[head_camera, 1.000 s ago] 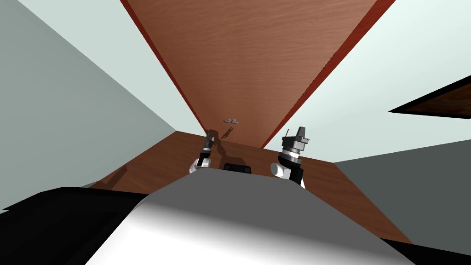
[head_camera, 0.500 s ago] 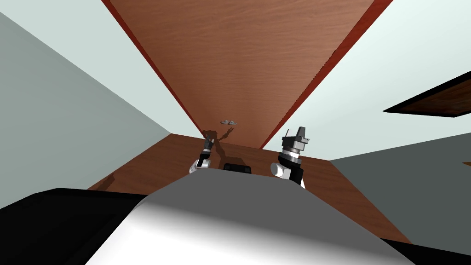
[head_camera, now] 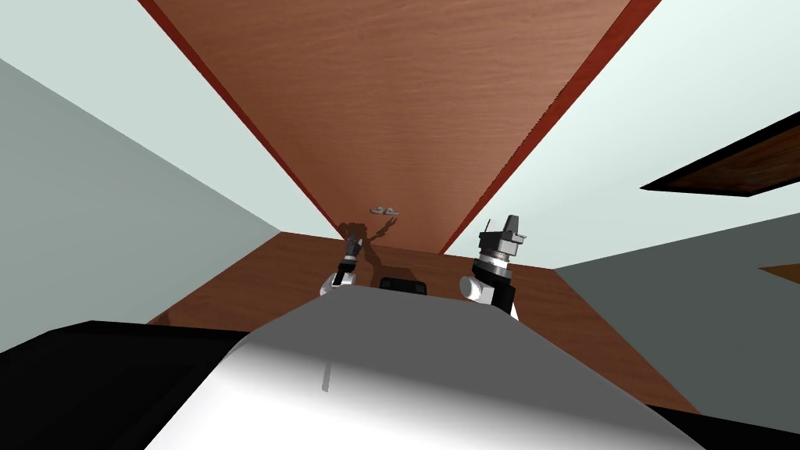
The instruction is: Pull the door open
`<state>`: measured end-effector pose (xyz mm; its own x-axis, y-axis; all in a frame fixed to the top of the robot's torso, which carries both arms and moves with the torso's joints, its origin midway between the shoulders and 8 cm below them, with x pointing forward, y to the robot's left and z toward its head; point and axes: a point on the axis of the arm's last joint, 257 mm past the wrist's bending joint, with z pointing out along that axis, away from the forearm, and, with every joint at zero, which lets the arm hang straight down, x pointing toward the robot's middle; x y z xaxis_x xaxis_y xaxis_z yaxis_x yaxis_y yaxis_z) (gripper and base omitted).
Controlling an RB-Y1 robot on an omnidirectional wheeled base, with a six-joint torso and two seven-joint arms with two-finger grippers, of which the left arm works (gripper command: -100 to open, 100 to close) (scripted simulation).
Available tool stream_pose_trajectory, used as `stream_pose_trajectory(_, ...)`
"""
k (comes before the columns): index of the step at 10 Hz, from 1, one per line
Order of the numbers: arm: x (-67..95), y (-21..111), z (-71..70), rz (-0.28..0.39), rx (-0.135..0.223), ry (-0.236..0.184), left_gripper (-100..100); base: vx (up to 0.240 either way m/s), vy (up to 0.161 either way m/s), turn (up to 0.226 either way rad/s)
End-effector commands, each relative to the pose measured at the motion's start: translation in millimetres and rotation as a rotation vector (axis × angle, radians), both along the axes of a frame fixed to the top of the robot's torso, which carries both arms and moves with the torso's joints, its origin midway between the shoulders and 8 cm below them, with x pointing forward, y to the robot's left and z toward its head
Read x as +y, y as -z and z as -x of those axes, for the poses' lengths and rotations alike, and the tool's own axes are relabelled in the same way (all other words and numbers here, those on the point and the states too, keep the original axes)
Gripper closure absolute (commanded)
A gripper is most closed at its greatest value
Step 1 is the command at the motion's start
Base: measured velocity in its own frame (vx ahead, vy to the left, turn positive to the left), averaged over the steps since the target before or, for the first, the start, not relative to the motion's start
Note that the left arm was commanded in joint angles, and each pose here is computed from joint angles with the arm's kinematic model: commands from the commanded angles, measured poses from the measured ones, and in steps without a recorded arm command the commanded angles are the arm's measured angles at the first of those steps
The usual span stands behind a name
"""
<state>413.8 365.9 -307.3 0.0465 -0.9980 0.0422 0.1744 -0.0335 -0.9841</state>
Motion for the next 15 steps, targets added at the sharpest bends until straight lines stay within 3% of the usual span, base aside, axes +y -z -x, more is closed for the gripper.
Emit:
stream_pose_trajectory(1, 6.2, 7.3, 1.5, -0.002, 0.015, -0.003, -100, 0.09, -0.001, -0.071)
stream_pose_trajectory(15, 51.6, 66.9, 27.6, -0.019, 0.135, -0.043, -100, 0.113, 0.01, -0.073)
